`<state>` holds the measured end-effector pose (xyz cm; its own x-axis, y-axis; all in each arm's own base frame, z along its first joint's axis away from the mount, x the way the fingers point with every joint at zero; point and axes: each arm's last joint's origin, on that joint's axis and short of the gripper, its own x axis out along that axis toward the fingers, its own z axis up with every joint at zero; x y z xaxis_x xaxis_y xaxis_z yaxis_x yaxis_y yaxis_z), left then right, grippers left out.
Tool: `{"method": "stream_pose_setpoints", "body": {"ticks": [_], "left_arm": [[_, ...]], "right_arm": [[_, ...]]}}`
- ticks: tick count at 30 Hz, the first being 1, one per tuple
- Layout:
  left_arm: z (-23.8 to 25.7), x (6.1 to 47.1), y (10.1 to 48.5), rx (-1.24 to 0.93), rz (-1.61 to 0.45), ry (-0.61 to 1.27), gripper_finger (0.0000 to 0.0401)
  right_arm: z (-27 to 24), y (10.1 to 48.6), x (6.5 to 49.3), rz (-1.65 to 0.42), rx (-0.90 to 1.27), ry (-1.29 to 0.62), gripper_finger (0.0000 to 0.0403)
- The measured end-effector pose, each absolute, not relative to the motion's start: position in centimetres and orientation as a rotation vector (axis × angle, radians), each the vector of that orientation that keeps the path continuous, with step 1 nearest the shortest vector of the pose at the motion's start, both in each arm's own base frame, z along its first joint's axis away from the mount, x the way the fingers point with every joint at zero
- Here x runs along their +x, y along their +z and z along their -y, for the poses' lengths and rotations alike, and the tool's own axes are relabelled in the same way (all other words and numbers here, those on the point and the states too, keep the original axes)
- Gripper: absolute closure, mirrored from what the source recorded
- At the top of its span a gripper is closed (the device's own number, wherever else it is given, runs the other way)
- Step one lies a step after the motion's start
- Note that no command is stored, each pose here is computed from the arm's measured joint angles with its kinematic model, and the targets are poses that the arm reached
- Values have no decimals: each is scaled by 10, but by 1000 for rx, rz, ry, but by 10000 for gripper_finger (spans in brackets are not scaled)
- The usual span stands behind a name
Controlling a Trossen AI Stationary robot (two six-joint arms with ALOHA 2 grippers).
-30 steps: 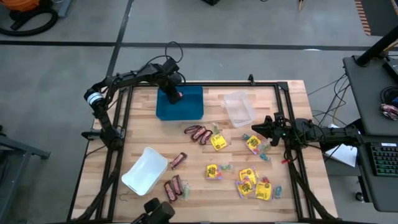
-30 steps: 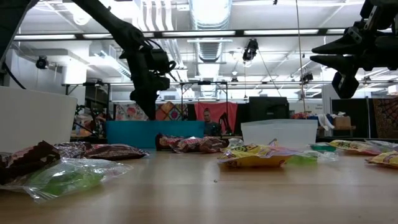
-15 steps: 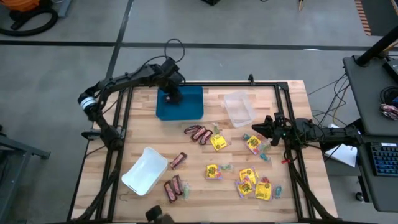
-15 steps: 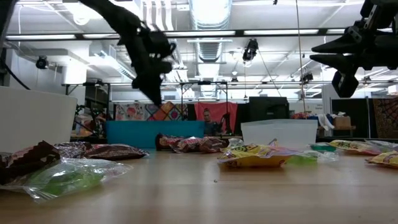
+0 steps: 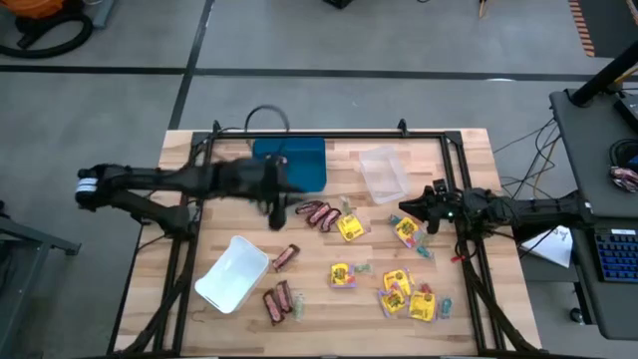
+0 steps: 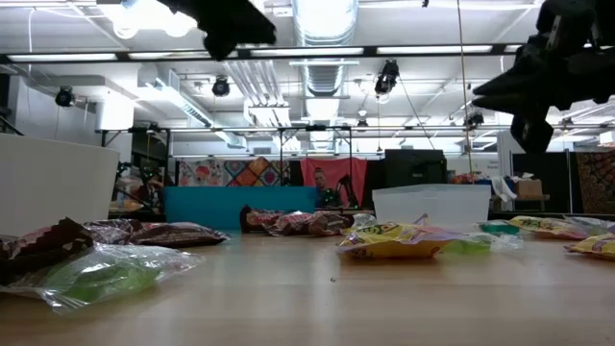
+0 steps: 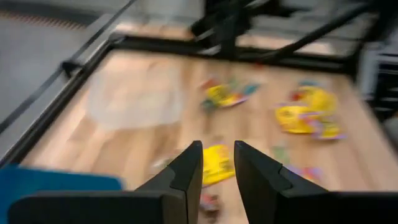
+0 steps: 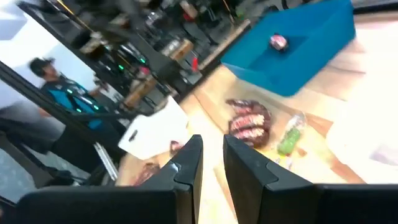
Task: Sort candy
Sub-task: Put the yellow candy into the transparent bin
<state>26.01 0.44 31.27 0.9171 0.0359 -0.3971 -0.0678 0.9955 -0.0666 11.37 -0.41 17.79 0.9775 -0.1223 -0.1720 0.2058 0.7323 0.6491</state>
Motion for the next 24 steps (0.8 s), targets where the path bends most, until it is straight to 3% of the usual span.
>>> {"method": "stream_pose_setpoints", "body": {"ticks": [4,11,18,24], "left_arm": [[29,243,309,-70,-292,-30,325],[51,224,290,-47,-189,-13,325],[51,221,271,-74,-226,-1,325],[51,219,262,-76,-246,0,325]], "right_arm": [[5,175,125,-309,735,-290,346],[6,186,138,-592,742,-439,346],[5,198,145,-892,781,-626,346],[3,204,155,-1102,815,-668,346]]}}
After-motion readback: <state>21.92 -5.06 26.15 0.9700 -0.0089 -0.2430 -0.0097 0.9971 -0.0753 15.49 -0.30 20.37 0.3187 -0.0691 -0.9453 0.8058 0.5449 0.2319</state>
